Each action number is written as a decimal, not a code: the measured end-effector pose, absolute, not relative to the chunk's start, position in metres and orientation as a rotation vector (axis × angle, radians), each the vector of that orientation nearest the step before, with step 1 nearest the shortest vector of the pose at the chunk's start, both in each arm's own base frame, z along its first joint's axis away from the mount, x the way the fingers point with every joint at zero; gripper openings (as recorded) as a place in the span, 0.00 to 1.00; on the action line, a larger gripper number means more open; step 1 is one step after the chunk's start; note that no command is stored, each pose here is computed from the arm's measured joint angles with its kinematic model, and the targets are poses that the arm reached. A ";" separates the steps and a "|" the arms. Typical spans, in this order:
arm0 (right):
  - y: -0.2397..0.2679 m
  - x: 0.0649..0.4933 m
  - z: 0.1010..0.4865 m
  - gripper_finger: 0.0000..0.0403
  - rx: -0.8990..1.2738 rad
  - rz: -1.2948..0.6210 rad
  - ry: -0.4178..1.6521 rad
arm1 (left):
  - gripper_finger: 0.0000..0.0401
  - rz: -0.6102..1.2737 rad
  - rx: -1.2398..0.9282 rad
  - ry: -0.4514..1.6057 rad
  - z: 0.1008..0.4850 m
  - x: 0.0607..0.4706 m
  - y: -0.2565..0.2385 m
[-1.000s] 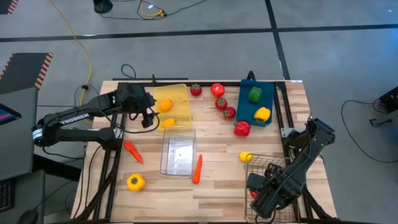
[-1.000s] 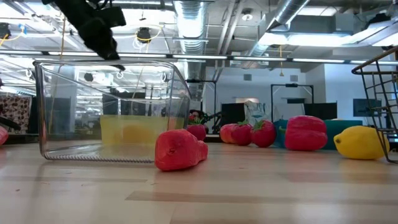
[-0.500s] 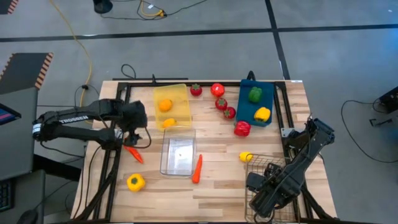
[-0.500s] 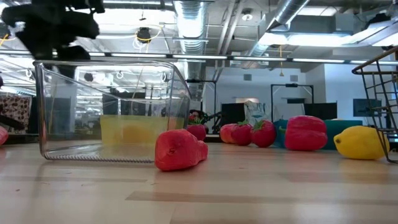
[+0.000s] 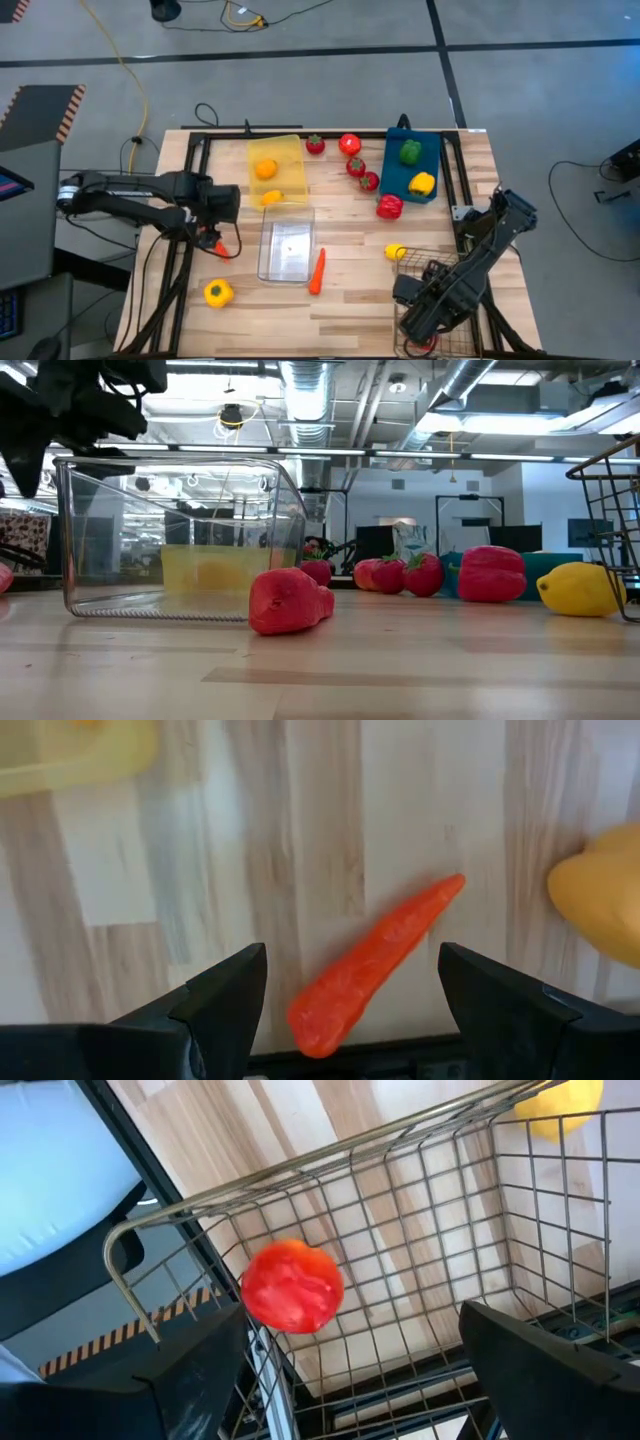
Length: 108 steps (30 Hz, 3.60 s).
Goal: Sort produce into baskets
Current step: Put the left orange carrot into the transparent bin
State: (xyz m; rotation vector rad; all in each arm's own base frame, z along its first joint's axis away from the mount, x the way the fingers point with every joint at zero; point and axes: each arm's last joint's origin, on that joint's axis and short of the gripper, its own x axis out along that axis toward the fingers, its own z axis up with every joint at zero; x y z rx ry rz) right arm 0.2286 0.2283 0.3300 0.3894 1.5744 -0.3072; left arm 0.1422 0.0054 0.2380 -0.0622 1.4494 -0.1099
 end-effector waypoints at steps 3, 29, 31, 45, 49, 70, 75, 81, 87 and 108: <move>0.226 0.231 0.330 0.98 0.398 -0.313 1.572 | 0.70 -0.144 -0.040 1.504 0.231 0.149 0.000; 0.229 0.230 0.330 0.98 0.395 -0.299 1.565 | 0.70 -0.251 0.144 2.019 0.153 0.191 -0.038; 0.231 0.228 0.330 0.98 0.390 -0.294 1.566 | 0.70 -0.231 0.163 2.040 0.150 0.192 -0.039; 0.237 0.229 0.330 0.98 0.417 -0.243 1.535 | 0.70 -0.201 0.188 2.074 0.144 0.193 -0.039; 0.239 0.230 0.331 0.98 0.427 -0.230 1.525 | 0.67 -0.206 0.187 2.073 0.144 0.193 -0.039; 0.239 0.230 0.331 0.98 0.428 -0.230 1.525 | 0.27 -0.230 0.167 2.075 0.144 0.193 -0.039; 0.239 0.230 0.331 0.98 0.428 -0.229 1.525 | 0.16 -0.239 0.157 2.078 0.144 0.193 -0.040; 0.239 0.230 0.331 0.98 0.428 -0.230 1.525 | 0.04 -0.230 0.165 2.079 0.144 0.192 -0.039; 0.239 0.230 0.331 0.98 0.428 -0.229 1.525 | 0.00 -0.227 0.168 2.078 0.144 0.193 -0.039; 0.239 0.230 0.331 0.98 0.429 -0.229 1.525 | 0.00 -0.213 0.177 2.010 0.156 0.207 -0.042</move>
